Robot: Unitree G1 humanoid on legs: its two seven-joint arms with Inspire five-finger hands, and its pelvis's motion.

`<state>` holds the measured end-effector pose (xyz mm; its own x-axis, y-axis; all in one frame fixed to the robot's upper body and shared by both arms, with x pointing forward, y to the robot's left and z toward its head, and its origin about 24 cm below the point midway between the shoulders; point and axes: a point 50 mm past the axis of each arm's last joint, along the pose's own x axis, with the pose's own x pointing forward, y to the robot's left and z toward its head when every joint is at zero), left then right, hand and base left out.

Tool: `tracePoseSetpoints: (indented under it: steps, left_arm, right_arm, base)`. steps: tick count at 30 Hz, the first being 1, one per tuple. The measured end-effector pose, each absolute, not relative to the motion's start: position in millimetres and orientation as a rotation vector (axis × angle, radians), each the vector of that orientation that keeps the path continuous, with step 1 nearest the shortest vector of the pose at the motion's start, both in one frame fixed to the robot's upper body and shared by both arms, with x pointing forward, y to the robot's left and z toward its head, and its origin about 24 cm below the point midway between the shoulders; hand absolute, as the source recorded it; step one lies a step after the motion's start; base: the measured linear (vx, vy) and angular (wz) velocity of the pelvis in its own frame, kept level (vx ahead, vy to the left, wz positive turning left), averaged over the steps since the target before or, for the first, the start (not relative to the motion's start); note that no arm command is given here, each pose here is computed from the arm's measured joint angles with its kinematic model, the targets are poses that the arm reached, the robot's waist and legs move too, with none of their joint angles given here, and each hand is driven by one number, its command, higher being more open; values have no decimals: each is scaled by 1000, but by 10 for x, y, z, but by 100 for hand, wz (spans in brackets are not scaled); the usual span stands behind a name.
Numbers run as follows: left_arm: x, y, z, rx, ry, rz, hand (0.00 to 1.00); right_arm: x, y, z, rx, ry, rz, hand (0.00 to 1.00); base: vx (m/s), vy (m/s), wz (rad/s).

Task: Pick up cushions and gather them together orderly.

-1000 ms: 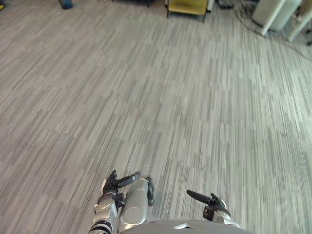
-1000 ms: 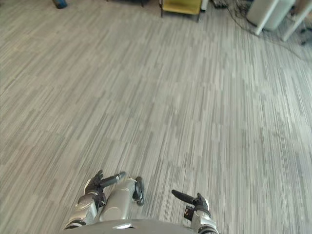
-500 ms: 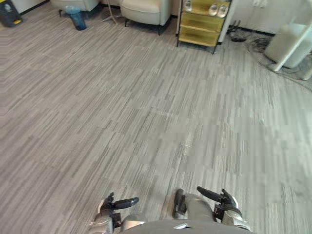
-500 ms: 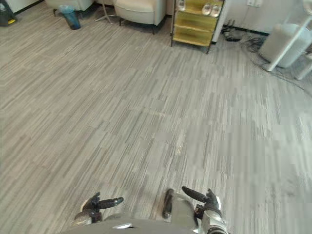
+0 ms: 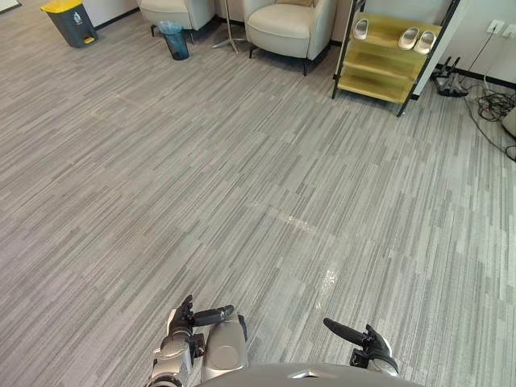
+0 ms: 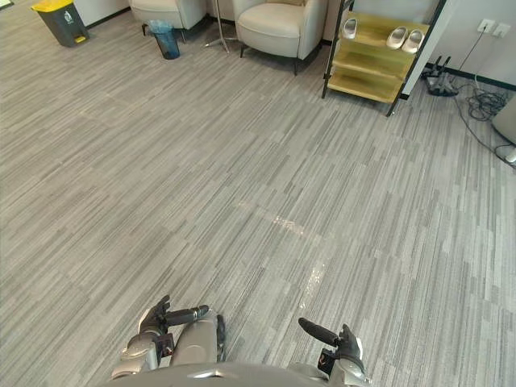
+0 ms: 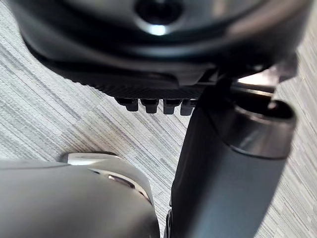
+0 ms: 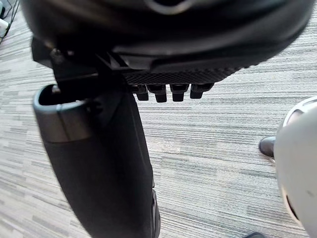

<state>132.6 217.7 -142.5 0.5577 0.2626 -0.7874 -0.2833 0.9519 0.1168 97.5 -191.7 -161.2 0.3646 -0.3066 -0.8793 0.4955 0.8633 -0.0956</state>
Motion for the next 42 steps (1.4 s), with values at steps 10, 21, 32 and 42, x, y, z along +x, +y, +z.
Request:
tracePoseSetpoints:
  steps: [10,21,32,42]
  left_arm:
    - [993,2293,-1546,46,1069,306,100]
    - [870,2122,-1617,49,1121,244,100]
    - [996,2131,-1551,27,1044,270,100]
    - [967,2231,-1560,71,1075,279,100]
  right_arm:
    - [922,-1929,-1639,185,1115,-497,100]
    - [1142,-2070,-1569,101,1059,-449,100]
    - [960,-2045,-1605,118,1090,-483,100]
    - [891,-1923,-1646,147,1130,-478,100]
  base:
    - [378,79,-22]
    - [339,-159,-15]
    - [233,-45,13]
    - [202,181,-14]
